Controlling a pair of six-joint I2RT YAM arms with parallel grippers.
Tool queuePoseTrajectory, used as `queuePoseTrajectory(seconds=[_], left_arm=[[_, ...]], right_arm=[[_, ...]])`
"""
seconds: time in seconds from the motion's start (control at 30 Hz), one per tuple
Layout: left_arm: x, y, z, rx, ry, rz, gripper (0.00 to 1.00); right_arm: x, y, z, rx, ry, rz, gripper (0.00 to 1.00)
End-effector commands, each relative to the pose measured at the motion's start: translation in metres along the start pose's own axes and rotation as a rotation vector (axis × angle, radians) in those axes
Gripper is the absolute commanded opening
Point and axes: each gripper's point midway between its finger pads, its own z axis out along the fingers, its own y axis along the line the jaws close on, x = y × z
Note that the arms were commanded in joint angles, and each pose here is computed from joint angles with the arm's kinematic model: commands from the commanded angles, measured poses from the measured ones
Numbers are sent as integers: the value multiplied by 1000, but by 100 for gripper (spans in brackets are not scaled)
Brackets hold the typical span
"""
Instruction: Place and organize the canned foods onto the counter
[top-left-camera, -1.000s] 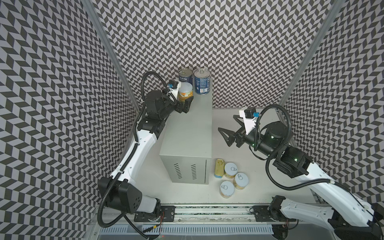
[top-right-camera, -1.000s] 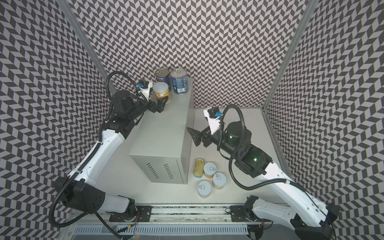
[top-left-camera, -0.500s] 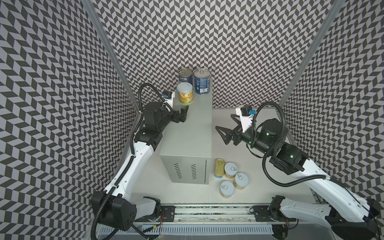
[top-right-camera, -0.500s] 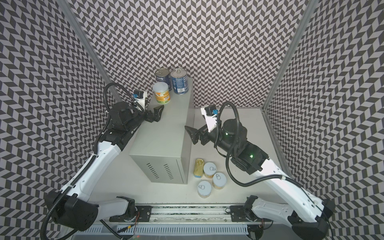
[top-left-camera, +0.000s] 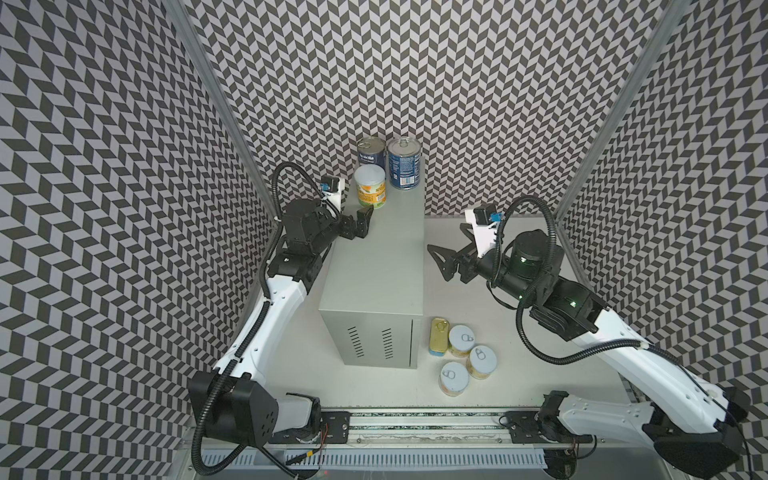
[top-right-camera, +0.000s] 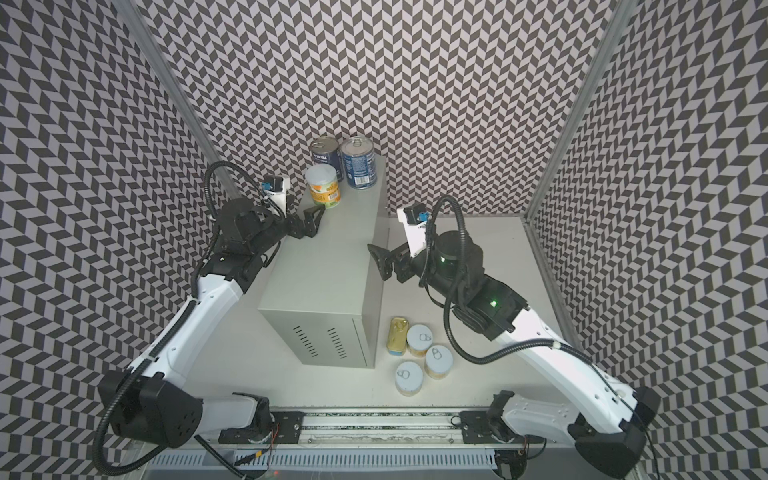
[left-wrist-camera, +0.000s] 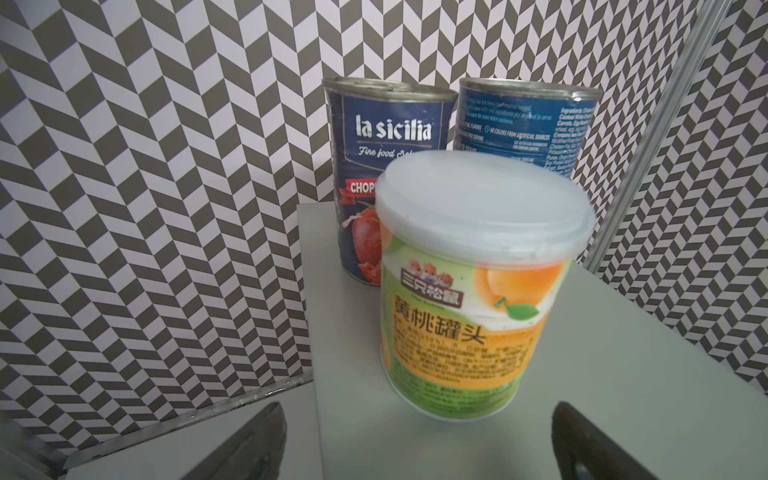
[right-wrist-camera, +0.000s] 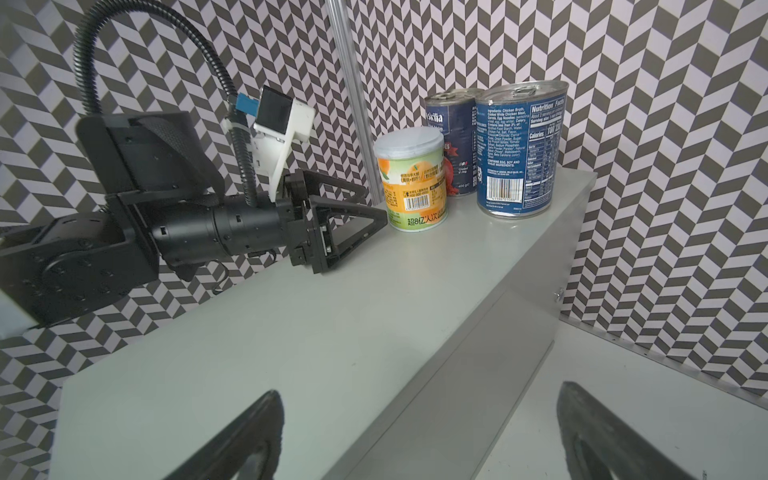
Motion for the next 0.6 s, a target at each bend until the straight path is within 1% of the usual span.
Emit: queuePoseTrajectory(seconds=[0.0, 0.37, 0.57], left_arm=[[0, -4, 7, 54, 10, -6, 100], [2, -11, 13, 86, 22, -5, 100], [2, -19, 22, 67, 38, 16, 100]], right_arm=[[-20, 0, 0, 11, -54, 4, 99], [-17, 1, 4, 12, -40, -2, 100], [-14, 1, 1, 7, -45, -2, 99]])
